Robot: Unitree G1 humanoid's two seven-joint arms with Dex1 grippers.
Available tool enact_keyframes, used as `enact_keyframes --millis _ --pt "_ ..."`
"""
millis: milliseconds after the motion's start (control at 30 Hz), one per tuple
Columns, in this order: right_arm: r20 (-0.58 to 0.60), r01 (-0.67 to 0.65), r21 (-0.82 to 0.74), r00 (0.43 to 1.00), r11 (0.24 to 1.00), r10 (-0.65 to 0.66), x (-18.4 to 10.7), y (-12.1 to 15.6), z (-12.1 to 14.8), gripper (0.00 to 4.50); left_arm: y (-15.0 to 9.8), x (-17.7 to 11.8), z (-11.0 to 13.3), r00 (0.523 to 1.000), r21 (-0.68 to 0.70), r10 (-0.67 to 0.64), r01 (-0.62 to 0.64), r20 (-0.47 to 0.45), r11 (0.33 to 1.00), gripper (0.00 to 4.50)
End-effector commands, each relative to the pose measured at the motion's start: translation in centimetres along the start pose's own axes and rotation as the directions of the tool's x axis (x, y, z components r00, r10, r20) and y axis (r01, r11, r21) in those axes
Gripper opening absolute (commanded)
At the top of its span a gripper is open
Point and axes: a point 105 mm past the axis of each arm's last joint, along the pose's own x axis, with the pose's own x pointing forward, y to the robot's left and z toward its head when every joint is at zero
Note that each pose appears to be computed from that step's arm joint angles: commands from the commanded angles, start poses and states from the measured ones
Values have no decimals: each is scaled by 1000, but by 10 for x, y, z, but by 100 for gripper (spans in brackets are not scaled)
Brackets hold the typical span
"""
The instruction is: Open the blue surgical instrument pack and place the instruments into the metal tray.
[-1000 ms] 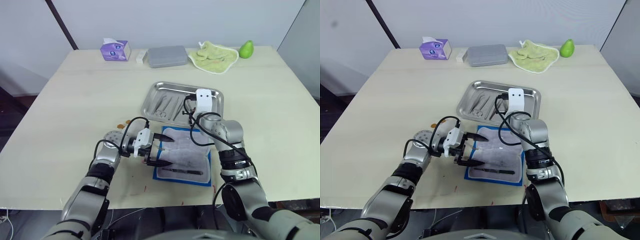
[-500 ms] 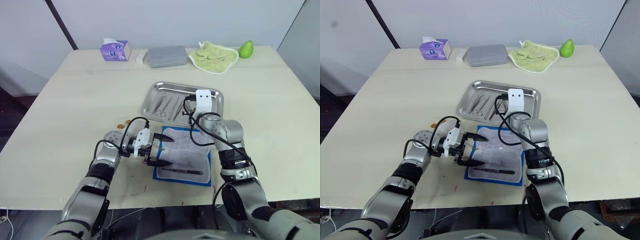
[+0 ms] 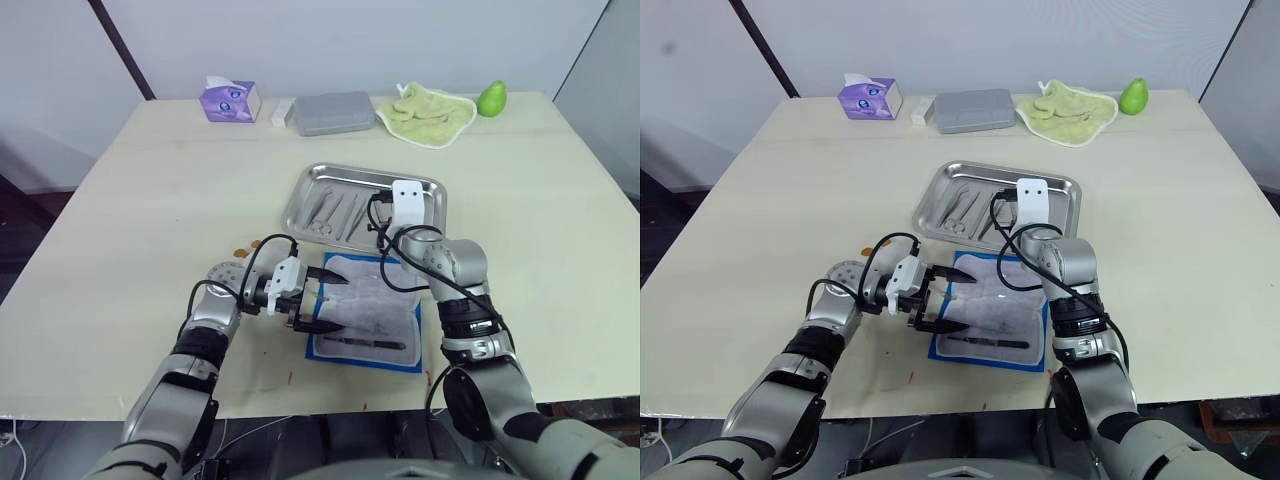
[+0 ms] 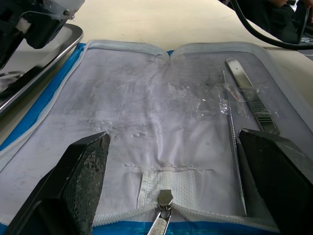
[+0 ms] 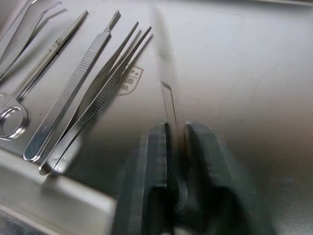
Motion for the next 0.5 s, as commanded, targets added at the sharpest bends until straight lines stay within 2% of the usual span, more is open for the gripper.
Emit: enact_keyframes --millis 33,67,233,333,400,500 --pt "107 -90 -11 990 996 91 -14 31 32 258 -31 8 -34 993 -146 -102 93 -60 985 450" --pt "122 -98 -7 988 995 98 -16 30 35 293 -30 8 -34 993 -146 -102 92 -60 985 450" --pt "239 -187 -63 951 980 197 -34 35 51 293 -31 7 -34 993 -147 -99 90 -56 985 450" --pt "303 -268 -145 905 953 300 -51 37 53 293 -30 6 -34 994 -150 -96 87 -57 985 450" --pt "362 -366 -194 836 910 413 -64 40 56 293 -30 5 -35 994 -152 -94 84 -58 985 450" --pt "377 -405 -223 803 887 461 -74 31 54 293 -30 4 -36 994 -154 -92 82 -60 985 450"
